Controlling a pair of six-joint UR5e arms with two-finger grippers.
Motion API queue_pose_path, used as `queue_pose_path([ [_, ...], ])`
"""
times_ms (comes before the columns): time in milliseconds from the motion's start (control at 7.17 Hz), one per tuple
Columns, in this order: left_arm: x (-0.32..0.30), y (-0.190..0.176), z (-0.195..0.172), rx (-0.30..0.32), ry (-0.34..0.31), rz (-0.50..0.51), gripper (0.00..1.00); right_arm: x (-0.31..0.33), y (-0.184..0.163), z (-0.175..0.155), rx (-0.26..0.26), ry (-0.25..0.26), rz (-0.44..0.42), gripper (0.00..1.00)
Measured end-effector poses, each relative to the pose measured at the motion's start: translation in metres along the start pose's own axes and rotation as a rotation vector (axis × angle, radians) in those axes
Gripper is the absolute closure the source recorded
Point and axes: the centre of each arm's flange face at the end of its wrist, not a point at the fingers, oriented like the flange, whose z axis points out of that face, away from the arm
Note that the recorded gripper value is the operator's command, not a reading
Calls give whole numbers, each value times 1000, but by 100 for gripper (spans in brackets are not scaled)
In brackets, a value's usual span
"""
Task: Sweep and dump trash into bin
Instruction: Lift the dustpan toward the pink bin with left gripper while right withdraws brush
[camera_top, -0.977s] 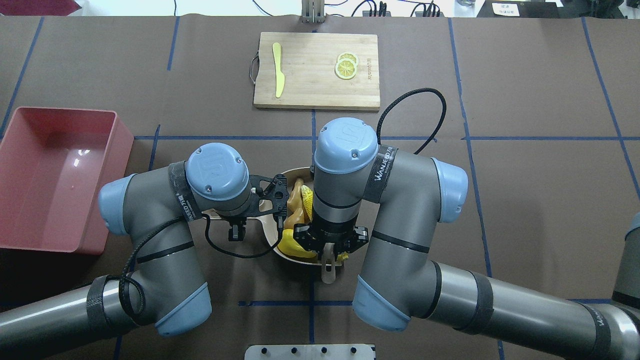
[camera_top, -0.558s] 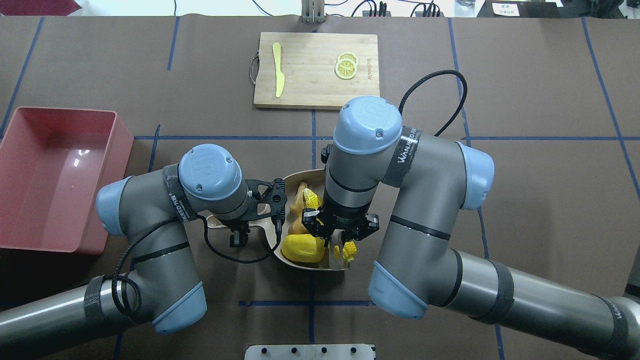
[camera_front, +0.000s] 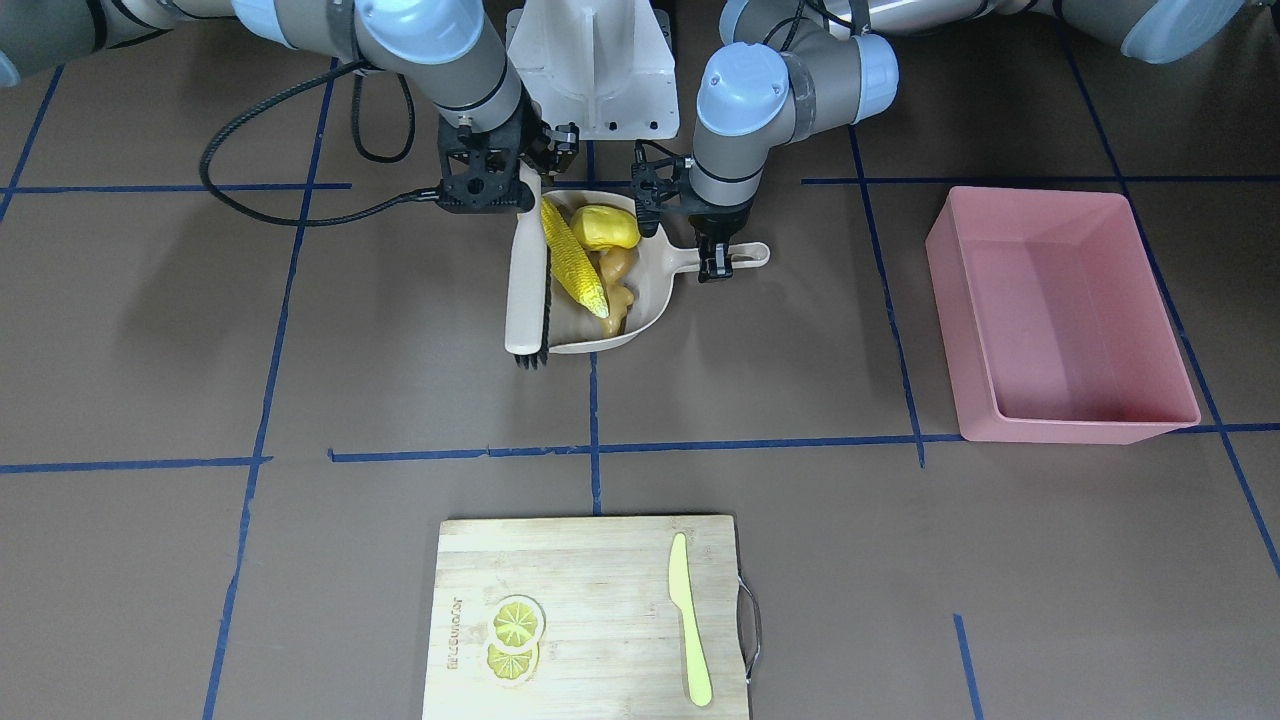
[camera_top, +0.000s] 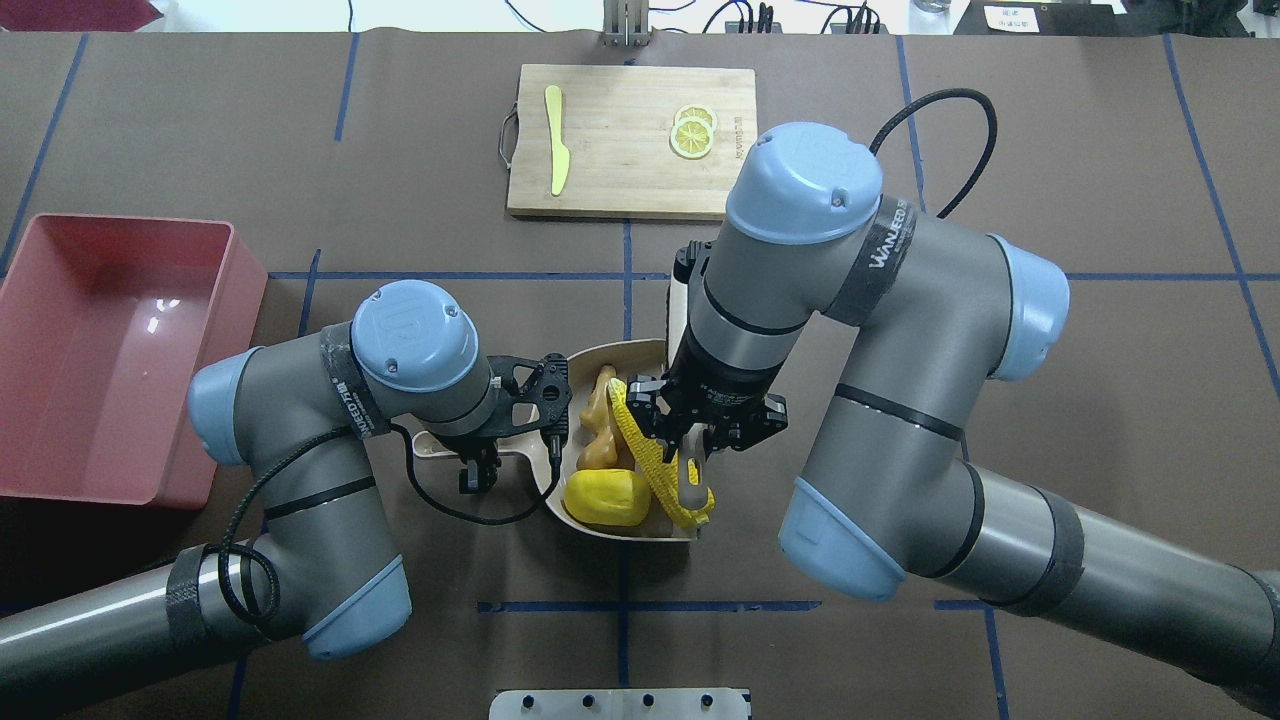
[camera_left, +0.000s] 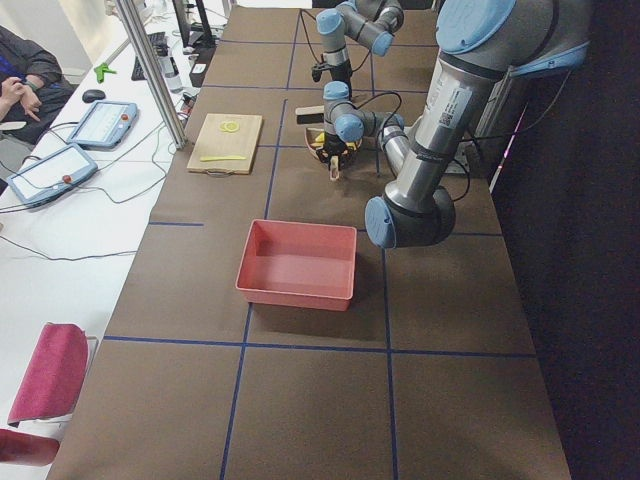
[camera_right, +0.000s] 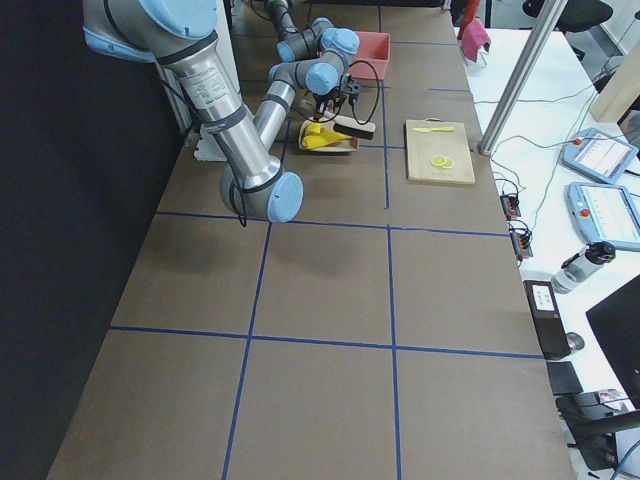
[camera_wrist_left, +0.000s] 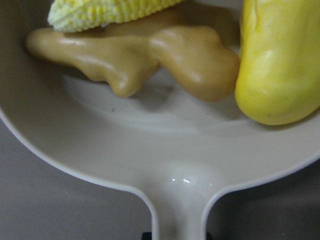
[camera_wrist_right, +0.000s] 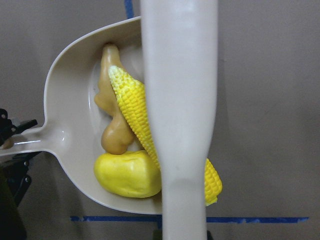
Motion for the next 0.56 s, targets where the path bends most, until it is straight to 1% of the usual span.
queue_pose_path([
  [279,-5,1,-7,25,32,-23,100,23,1,-13,6,-12,8,100],
  [558,-11,-1,-14,90,33,-36,100,43,-3,-25,24,-16,22,100],
])
